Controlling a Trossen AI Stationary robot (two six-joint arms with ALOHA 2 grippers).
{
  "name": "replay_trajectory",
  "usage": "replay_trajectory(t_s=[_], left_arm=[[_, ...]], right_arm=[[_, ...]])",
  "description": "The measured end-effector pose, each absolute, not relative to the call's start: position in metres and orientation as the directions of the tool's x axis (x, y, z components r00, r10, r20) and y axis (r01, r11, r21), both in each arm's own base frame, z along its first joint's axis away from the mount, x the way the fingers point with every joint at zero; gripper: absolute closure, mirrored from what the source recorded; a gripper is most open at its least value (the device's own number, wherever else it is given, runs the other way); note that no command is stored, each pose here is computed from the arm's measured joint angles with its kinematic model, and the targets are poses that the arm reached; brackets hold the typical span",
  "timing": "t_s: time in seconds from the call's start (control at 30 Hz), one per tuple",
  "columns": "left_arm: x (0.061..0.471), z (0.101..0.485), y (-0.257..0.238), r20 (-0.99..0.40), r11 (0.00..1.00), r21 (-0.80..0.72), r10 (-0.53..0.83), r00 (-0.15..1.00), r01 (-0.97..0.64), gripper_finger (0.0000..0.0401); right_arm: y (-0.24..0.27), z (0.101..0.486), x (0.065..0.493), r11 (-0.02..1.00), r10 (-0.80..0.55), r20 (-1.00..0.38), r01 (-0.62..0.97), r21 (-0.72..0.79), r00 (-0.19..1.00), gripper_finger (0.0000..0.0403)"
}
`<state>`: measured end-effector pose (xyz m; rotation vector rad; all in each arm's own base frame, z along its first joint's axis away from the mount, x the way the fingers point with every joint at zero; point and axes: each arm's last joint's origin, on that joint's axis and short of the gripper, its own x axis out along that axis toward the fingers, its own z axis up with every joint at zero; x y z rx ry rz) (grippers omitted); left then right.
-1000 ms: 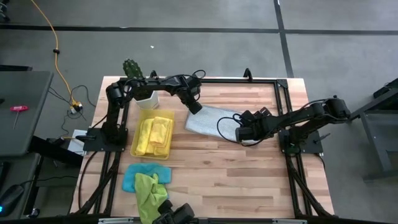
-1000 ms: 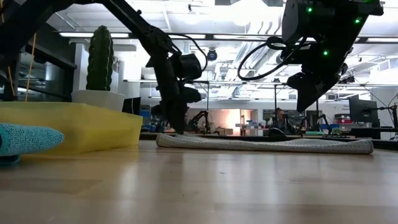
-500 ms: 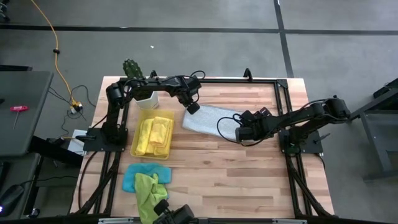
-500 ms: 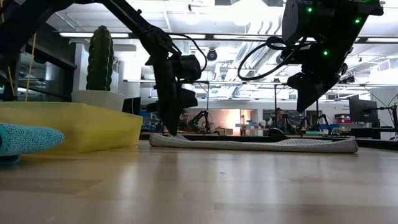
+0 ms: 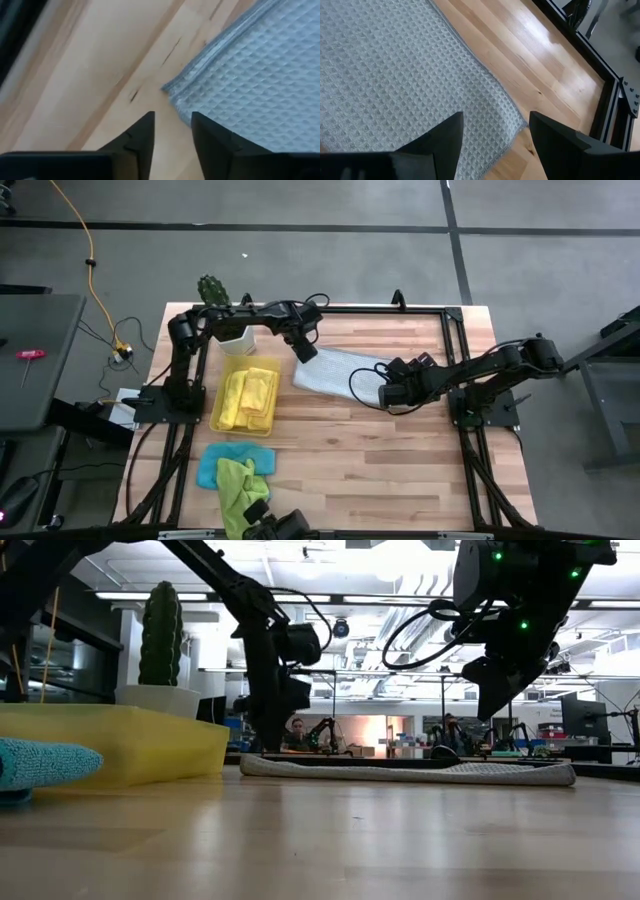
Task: Fold microfiber towels
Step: Fold the gray microfiber towel
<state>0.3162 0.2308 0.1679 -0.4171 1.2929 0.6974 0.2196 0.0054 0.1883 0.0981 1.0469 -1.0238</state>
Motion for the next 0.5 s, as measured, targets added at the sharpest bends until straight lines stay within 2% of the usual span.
replay_trajectory(t_s=[0.13,0.3,0.5], left_arm=[[0.317,0.183,0.225,-0.962,0.771,0.009,0.181,0.206,-0.637,0.0256],[0.330,0.188,0.196,-0.947,0.842,-0.105,0.077,0.311,-0.529,0.0248],[0.333,0.154,0.153,-0.966,0.886,-0.030,0.093,0.240,-0.463,0.0266]], right_arm=[[0.006,0.188,0.219,0.571,-0.632,-0.769,0.731,-0.373,0.101,0.0183],[0.007,0.187,0.219,0.607,-0.586,-0.805,0.710,-0.358,0.094,0.0183],[0.007,0.186,0.219,0.609,-0.580,-0.809,0.709,-0.354,0.094,0.0182]])
